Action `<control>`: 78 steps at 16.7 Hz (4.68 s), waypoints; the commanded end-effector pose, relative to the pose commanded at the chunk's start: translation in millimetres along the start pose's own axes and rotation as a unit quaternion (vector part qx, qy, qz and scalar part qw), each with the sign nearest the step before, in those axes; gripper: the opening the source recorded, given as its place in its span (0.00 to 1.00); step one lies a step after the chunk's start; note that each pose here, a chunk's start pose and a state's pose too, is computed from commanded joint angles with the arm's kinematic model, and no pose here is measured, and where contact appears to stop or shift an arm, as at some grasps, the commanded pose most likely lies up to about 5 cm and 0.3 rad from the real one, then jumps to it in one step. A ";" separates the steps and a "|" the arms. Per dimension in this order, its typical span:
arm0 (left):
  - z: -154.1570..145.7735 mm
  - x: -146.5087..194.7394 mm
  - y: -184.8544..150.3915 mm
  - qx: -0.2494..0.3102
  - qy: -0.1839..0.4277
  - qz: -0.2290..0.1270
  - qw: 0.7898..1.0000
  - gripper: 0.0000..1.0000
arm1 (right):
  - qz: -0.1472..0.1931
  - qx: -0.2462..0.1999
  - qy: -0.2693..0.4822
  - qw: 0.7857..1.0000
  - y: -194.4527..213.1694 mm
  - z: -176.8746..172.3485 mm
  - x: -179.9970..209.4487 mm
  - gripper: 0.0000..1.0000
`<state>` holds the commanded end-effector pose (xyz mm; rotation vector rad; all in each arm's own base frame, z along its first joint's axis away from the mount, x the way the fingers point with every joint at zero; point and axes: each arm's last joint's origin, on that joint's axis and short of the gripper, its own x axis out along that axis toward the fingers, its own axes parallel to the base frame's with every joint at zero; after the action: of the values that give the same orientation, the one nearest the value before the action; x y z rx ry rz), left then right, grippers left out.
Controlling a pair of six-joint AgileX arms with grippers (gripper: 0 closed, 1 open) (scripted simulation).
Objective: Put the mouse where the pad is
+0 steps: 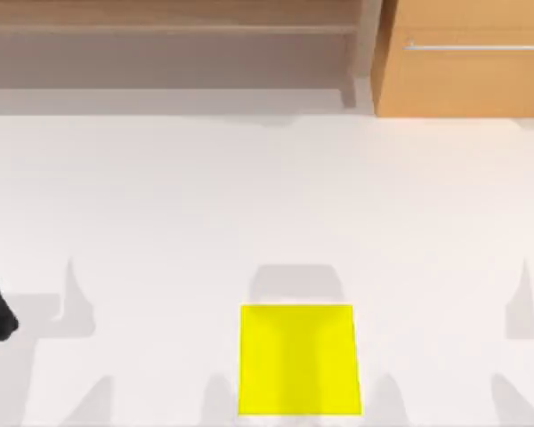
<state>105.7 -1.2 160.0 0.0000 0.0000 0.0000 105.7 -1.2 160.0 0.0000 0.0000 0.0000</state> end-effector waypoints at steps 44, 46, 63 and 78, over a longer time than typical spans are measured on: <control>0.0 0.0 0.0 0.000 0.000 0.000 1.000 1.00 | 0.425 -0.425 0.565 0.565 -68.1 -1.1 185.6 1.00; 0.0 0.0 0.0 0.000 0.000 0.000 1.000 1.00 | 0.423 -0.428 0.562 0.568 -68.3 -26.0 186.4 1.00; 0.0 0.0 0.0 0.000 0.000 0.000 1.000 1.00 | 0.426 -0.424 0.565 0.565 -67.5 -57.9 181.3 0.32; 0.0 0.0 0.0 0.000 0.000 0.000 1.000 1.00 | 0.418 -0.422 0.569 0.569 -67.0 -40.9 180.5 0.00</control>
<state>105.7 -1.2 160.0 0.0000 0.0000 0.0000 286.2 -68.2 119.1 -0.9907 1.3357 0.9825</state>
